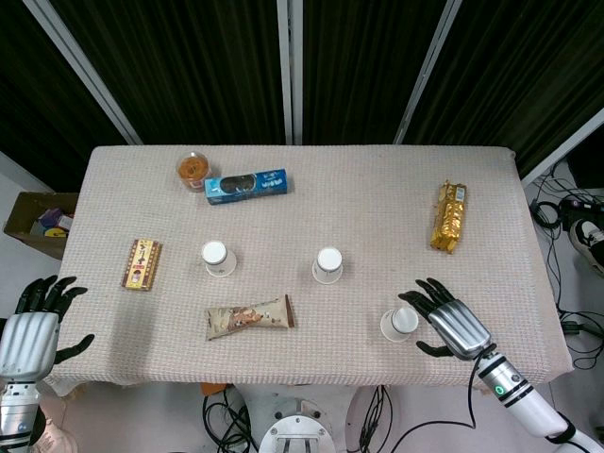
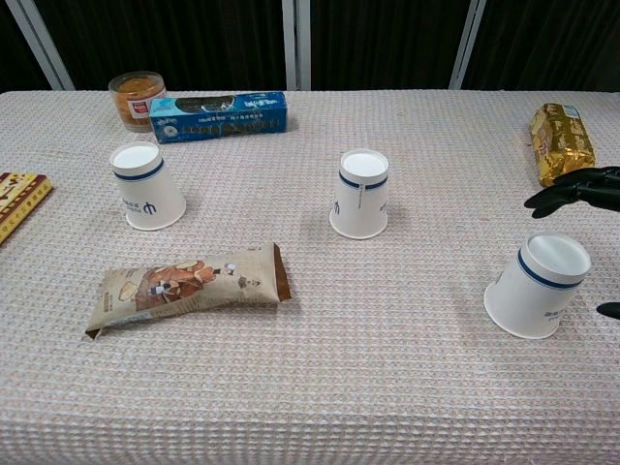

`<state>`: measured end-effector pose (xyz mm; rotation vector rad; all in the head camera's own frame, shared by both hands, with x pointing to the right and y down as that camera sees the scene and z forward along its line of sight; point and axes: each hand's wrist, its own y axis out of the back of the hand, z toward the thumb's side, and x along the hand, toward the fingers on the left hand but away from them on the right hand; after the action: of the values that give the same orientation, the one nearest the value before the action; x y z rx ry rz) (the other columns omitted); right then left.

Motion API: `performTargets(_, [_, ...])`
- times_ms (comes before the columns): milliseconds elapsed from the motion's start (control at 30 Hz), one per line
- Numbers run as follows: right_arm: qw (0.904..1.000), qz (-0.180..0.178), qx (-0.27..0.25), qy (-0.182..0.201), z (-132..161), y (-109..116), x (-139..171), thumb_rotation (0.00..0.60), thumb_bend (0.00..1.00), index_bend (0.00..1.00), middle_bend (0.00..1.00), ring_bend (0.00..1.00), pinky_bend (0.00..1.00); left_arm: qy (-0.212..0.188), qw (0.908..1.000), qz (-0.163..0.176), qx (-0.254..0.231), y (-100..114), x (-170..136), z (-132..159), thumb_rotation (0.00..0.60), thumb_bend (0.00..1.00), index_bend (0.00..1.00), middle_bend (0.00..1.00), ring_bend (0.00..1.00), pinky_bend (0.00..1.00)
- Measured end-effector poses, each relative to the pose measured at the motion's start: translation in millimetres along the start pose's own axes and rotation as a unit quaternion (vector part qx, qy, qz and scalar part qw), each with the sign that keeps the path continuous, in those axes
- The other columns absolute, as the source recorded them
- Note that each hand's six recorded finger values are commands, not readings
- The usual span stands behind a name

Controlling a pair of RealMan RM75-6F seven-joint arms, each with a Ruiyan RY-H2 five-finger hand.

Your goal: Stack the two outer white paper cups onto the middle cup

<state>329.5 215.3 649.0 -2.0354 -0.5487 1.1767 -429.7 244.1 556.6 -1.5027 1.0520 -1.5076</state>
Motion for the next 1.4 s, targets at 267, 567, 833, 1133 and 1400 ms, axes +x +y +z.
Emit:
performTargets(267, [0.9999, 0.002, 0.011, 0.006, 4.6, -1.2, -6.8, 0.600, 0.21, 0.16, 0.22, 0.00, 0.04, -0.001, 1.0000, -0.009, -0.002, -3.7, -1.7, 0.5, 0.600, 0.12, 0.28, 0.18, 0.12, 0.12])
performTargets(567, [0.9994, -0.005, 0.027, 0.020, 12.7, -7.1, -15.6, 0.600, 0.37, 0.43, 0.42, 0.15, 0.11, -0.005, 1.0000, -0.003, -0.004, -1.2, -3.2, 0.2, 0.600, 0.12, 0.28, 0.18, 0.12, 0.12])
performTargets(833, [0.9964, -0.074, 0.004, 0.041, 18.0, 41.7, -21.4, 0.600, 0.37, 0.47, 0.45, 0.17, 0.13, -0.005, 1.0000, -0.004, -0.005, -0.6, -4.4, -2.6, 0.600, 0.12, 0.28, 0.18, 0.11, 0.12])
performTargets(1133, [0.9907, -0.114, 0.000, 0.075, 45.1, 126.9, -89.7, 0.600, 0.37, 0.47, 0.45, 0.17, 0.13, 0.001, 0.9999, -0.011, -0.012, -4.9, -5.0, -5.6, 0.600, 0.12, 0.28, 0.18, 0.12, 0.12])
performTargets(1400, [0.9947, -0.065, 0.009, 0.079, 74.3, 122.2, -145.9, 0.600, 0.36, 0.47, 0.44, 0.17, 0.13, 0.011, 0.9997, -0.019, -0.014, -8.5, -5.8, -12.5, 0.600, 0.12, 0.28, 0.18, 0.11, 0.12])
